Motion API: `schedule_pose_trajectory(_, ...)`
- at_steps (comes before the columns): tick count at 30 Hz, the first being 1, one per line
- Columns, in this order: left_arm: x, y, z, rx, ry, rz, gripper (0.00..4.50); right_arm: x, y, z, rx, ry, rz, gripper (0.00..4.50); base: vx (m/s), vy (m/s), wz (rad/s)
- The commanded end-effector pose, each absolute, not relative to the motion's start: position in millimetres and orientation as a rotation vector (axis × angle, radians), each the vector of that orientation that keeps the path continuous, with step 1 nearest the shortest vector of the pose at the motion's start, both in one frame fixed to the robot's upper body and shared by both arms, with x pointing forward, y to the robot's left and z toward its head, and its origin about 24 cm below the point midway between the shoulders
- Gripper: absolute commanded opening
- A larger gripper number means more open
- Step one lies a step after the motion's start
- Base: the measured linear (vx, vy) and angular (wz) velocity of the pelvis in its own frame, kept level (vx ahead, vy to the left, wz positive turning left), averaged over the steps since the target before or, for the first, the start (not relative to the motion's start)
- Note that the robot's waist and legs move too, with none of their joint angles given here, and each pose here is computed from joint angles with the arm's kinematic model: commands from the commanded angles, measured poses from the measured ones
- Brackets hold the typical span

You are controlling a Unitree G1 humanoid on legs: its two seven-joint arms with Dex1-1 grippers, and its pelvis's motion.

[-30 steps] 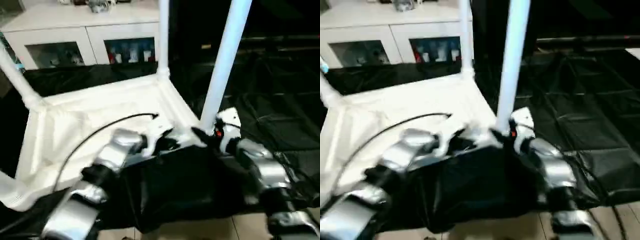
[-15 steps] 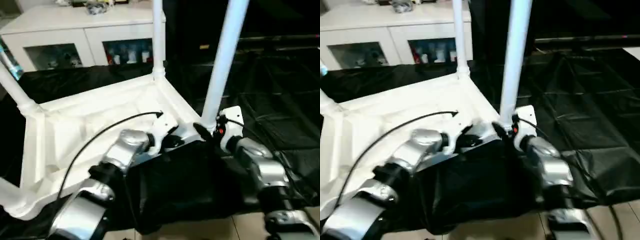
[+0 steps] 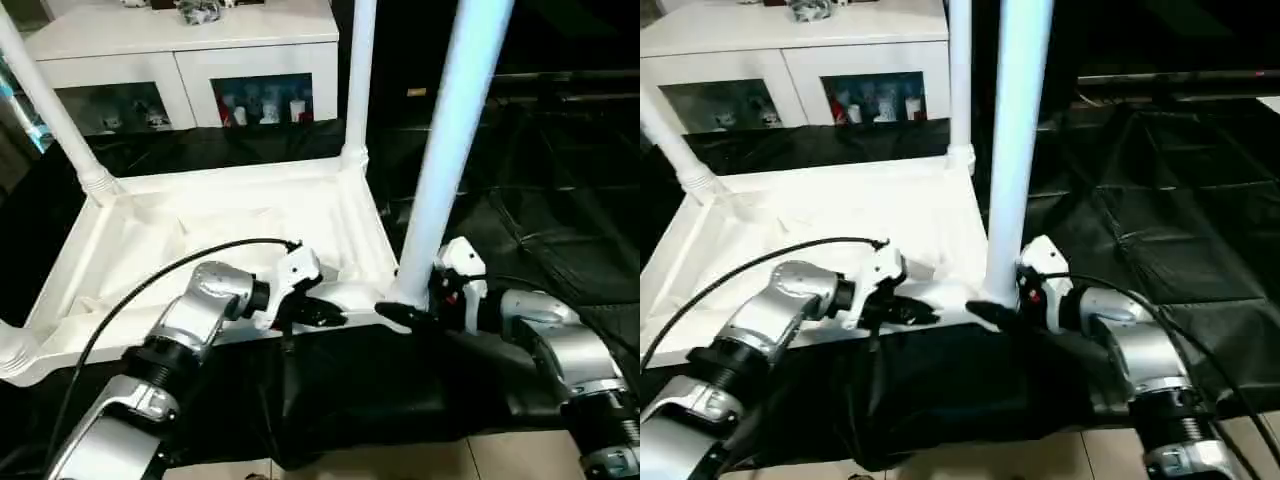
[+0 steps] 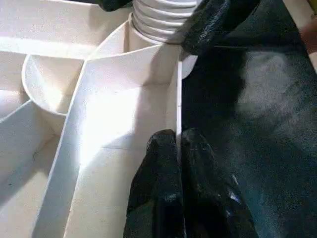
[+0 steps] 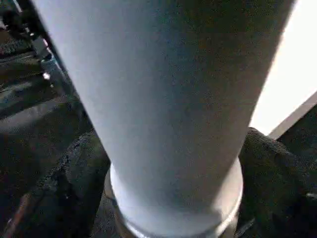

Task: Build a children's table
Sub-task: Rotate leg to tighten

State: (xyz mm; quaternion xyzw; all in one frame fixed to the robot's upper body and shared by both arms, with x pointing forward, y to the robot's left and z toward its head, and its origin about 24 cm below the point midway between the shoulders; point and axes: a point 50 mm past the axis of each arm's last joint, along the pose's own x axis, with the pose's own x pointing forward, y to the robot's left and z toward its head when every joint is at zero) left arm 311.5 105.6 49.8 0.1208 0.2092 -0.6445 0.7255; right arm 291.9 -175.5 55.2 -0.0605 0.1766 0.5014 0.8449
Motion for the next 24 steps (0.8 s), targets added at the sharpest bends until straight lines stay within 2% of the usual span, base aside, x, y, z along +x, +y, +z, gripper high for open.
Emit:
schedule_pose_trajectory(1, 313, 99, 66, 0.247, 0.376, -1.465, 0.0, 290.5, -170.0, 57, -0.115, 0.377, 1.101, 3.52, 0.0, 0.0, 0.0)
schedule_pose_trajectory(3, 313, 99, 67, 0.245, 0.375, -1.467, 0.0, 290.3, -167.8, 57, -0.105, 0.377, 1.111, 3.24, 0.0, 0.0, 0.0)
schedule_pose_trajectory(8, 315, 94, 68, 0.226, 0.349, -1.434, 0.0, 290.3, -161.4, 53, -0.077, 0.373, 1.081, 2.91, 0.0, 0.0, 0.0)
schedule_pose_trajectory(15, 334, 70, 61, 0.205, 0.336, -1.152, 0.0, 309.0, -151.5, 21, -0.007, 0.43, 0.636, 2.82, 0.0, 0.0, 0.0)
schedule_pose_trajectory(20, 343, 50, 61, 0.181, 0.32, -1.009, 0.0, 316.7, -139.4, 10, 0.048, 0.459, 0.448, 2.81, 0.0, 0.0, 0.0)
schedule_pose_trajectory(22, 343, 42, 62, 0.172, 0.314, -0.999, 0.0, 318.7, -132.5, 9, 0.051, 0.459, 0.438, 2.81, 0.0, 0.0, 0.0)
schedule_pose_trajectory(23, 341, 32, 64, 0.159, 0.304, -1.022, 0.0, 320.4, -120.5, 10, 0.056, 0.438, 0.472, 2.81, 0.0, 0.0, 0.0)
schedule_pose_trajectory(24, 339, 27, 65, 0.155, 0.299, -1.056, 0.0, 320.2, -110.6, 16, 0.115, 0.409, 0.548, 3.16, 0.0, 0.0, 0.0)
